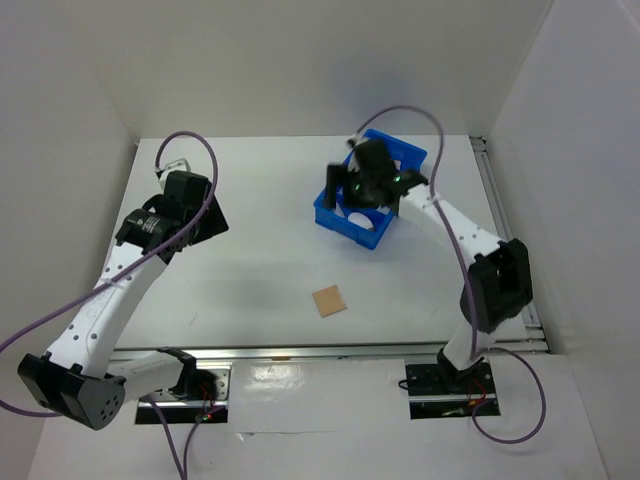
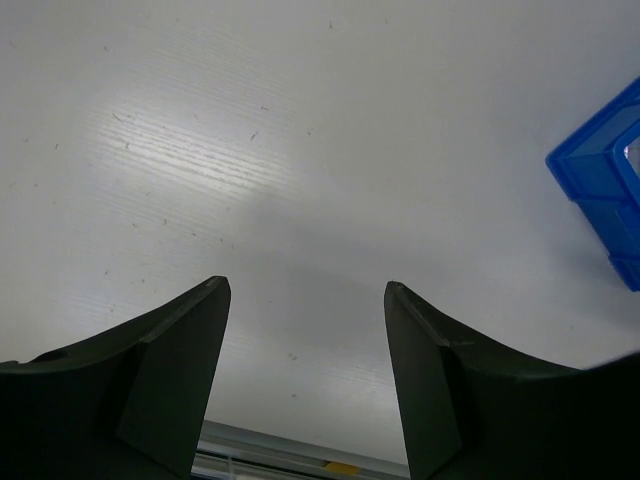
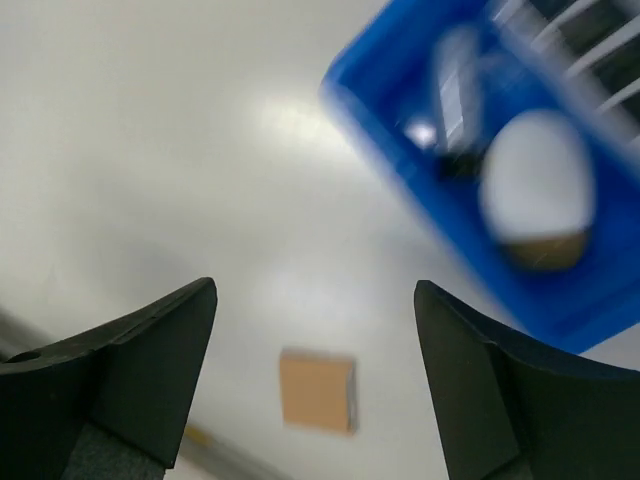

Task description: Organize the makeup

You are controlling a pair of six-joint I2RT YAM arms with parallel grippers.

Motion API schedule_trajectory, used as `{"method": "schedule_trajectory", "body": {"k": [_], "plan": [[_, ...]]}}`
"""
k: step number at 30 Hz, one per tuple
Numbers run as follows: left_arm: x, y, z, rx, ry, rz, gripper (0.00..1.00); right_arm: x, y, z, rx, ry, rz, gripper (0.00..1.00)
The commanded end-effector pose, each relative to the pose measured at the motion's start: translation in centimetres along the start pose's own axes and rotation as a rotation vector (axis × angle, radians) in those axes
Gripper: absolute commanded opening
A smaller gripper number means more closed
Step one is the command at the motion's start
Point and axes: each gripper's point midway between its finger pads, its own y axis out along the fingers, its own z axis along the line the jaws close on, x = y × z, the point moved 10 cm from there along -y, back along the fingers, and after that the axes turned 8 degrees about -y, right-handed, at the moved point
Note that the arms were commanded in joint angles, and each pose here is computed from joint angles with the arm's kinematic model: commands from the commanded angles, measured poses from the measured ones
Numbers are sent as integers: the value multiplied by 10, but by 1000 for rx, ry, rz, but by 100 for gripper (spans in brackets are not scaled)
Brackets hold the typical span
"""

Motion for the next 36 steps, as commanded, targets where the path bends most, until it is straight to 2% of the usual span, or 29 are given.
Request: {"method": "schedule_trajectory", "body": {"k": [1,5,9,13,23,36], "plan": [[2,-7,2,-34,-3,-12,76,-68,-45,31,60,-214,176,87],[-3,-9,4,-54,-12,5,76,-138,-82,69,119,-281,246,97],[-4,-10,3,-67,-12,17,75,-181,-79,82,78,-338,347,100],[-4,-16,9,-68,-16,3,75,-210,-58,91,24,-394,438,100],[-4,-21,13,-56,-17,-11,75,-239,-31,84,-108,-419,514,100],[-5,-21,15,-43,-14,-11,75,-268,-5,82,-51,-400,553,100]]}}
